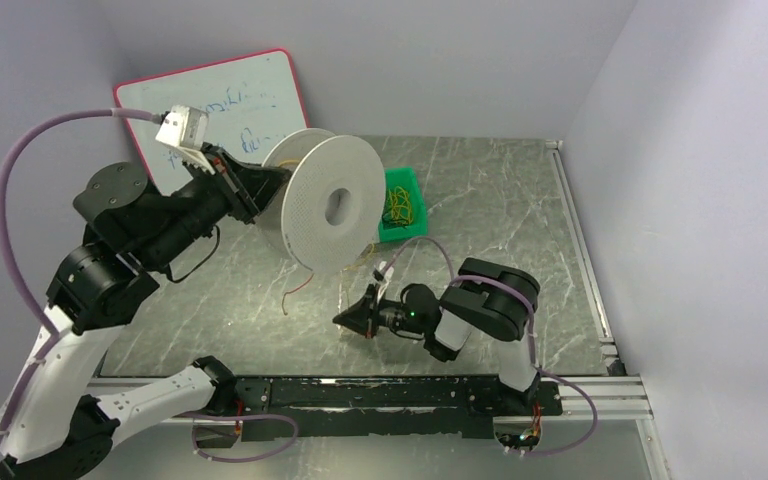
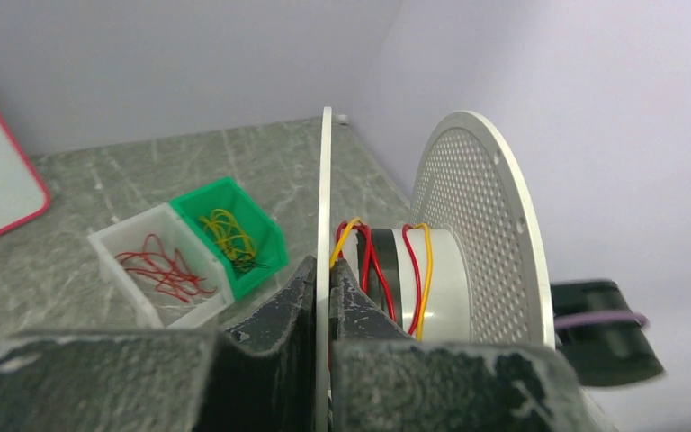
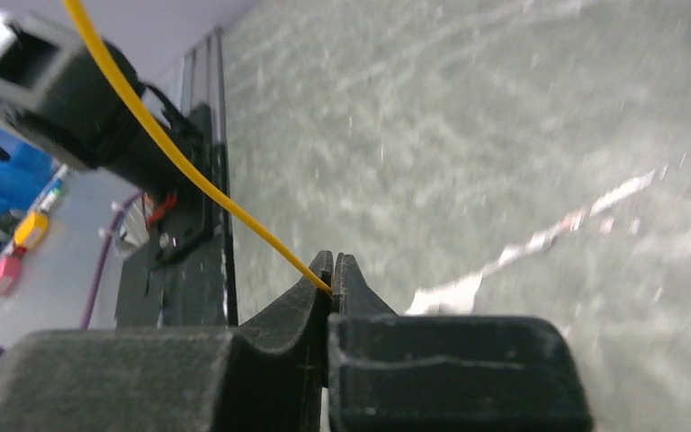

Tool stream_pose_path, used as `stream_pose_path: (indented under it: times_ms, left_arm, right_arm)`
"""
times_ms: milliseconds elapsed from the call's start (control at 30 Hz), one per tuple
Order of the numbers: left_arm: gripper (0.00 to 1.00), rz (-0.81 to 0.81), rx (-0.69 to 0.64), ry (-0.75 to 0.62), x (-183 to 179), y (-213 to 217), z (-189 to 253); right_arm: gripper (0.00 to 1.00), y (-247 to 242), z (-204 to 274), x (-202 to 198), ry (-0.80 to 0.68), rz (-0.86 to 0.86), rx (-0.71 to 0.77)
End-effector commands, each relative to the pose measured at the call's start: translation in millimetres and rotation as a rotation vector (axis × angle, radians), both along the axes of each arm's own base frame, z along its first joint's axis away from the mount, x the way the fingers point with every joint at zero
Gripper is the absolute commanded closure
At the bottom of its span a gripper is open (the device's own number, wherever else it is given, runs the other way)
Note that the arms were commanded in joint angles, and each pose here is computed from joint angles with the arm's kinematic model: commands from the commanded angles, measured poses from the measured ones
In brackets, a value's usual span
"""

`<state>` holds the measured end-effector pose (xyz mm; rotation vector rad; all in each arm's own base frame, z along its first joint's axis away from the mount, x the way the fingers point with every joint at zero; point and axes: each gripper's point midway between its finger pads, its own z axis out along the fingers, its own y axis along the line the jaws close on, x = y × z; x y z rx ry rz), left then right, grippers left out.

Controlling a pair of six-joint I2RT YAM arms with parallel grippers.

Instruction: Wrap the cables

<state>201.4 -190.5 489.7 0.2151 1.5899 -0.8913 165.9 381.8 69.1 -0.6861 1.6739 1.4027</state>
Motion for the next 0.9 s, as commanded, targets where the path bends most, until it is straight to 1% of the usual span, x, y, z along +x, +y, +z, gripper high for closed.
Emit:
stream_pose_path:
  times_ms: [0,133,267,367,500,567,600,733,867]
  left_arm:
    - [0.93,0.214,-0.07,-0.035,37,17,17]
    - [0.93,0.378,-0.027,-0.018,68,30,1]
    - [0.93,0.492,-0.002,-0.015,91,37,-14]
    - [0.93,0.57,0.012,-0.006,104,42,-22]
    - [0.93,0.652,0.042,0.008,120,45,-34]
    - [0.93,0.716,0.062,0.015,131,49,-42]
    - [0.93,0.732,0.065,0.017,135,49,-43]
    - [0.93,0.798,0.152,0.013,152,50,-55]
    - [0.93,0.844,0.184,0.012,165,53,-63]
  right_arm:
    - [1.0,-9,31,-16,-0.088,-0.033,0.142]
    - [1.0,-18,20,-33,-0.067,-0.056,0.095]
    - [1.0,-24,10,-45,-0.061,-0.06,0.046]
    - [1.0,-21,-3,-54,-0.051,-0.059,-0.04]
    - [1.0,-12,-9,-65,-0.104,-0.055,-0.144]
    - [1.0,-4,-11,-76,-0.147,-0.041,-0.221]
    - [1.0,-2,-10,-80,-0.16,-0.035,-0.236]
    - [1.0,5,2,-99,-0.198,-0.016,-0.258]
    - [1.0,8,12,-116,-0.251,-0.007,-0.302]
